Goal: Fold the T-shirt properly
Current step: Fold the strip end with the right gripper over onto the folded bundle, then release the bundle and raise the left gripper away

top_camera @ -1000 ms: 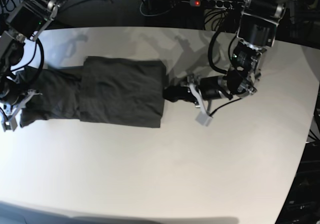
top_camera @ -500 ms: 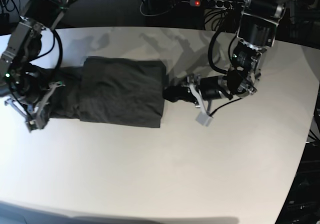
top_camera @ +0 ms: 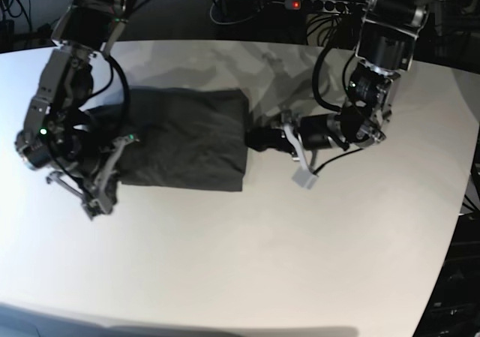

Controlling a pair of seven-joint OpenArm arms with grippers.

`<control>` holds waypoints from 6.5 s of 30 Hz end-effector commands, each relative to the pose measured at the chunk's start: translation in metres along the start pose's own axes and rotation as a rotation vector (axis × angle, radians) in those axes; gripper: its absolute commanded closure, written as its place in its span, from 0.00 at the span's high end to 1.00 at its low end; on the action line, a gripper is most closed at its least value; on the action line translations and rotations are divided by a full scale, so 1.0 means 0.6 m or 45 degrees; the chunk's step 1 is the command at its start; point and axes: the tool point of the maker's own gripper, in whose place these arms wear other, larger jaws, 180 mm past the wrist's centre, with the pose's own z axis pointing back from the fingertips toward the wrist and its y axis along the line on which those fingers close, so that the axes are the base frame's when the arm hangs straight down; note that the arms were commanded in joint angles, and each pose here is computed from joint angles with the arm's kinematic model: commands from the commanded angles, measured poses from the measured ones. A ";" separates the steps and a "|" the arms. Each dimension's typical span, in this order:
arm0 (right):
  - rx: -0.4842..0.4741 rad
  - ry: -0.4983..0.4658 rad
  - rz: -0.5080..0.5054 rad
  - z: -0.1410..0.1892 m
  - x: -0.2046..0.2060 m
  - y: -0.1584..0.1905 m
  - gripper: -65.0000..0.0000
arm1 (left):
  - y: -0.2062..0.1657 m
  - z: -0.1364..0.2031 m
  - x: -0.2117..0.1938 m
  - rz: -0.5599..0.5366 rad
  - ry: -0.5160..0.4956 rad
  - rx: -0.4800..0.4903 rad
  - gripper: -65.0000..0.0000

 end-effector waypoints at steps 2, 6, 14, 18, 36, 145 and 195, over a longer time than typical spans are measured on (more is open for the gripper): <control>-0.016 -0.060 0.024 0.010 0.036 -0.002 0.01 | 0.007 0.013 -0.011 -0.015 0.043 0.042 0.03; -0.003 -0.082 0.022 0.009 0.048 0.005 0.01 | -0.007 0.018 -0.003 -0.060 0.025 0.030 0.03; 0.081 -0.119 -0.021 -0.002 0.061 0.049 0.01 | -0.008 0.018 -0.006 -0.059 0.027 0.028 0.03; 0.131 -0.139 -0.017 -0.006 0.074 0.078 0.01 | -0.008 0.018 -0.006 -0.059 0.027 0.028 0.03; 0.238 -0.135 -0.038 -0.018 0.070 0.139 0.01 | -0.012 0.015 0.003 -0.066 0.013 0.021 0.03; 0.948 -0.305 0.130 -0.056 0.125 0.327 0.21 | -0.007 0.007 -0.027 0.026 0.036 0.048 0.03; 0.842 -0.121 0.146 -0.101 0.094 0.240 0.00 | -0.074 0.156 0.064 0.036 -0.169 -0.200 0.03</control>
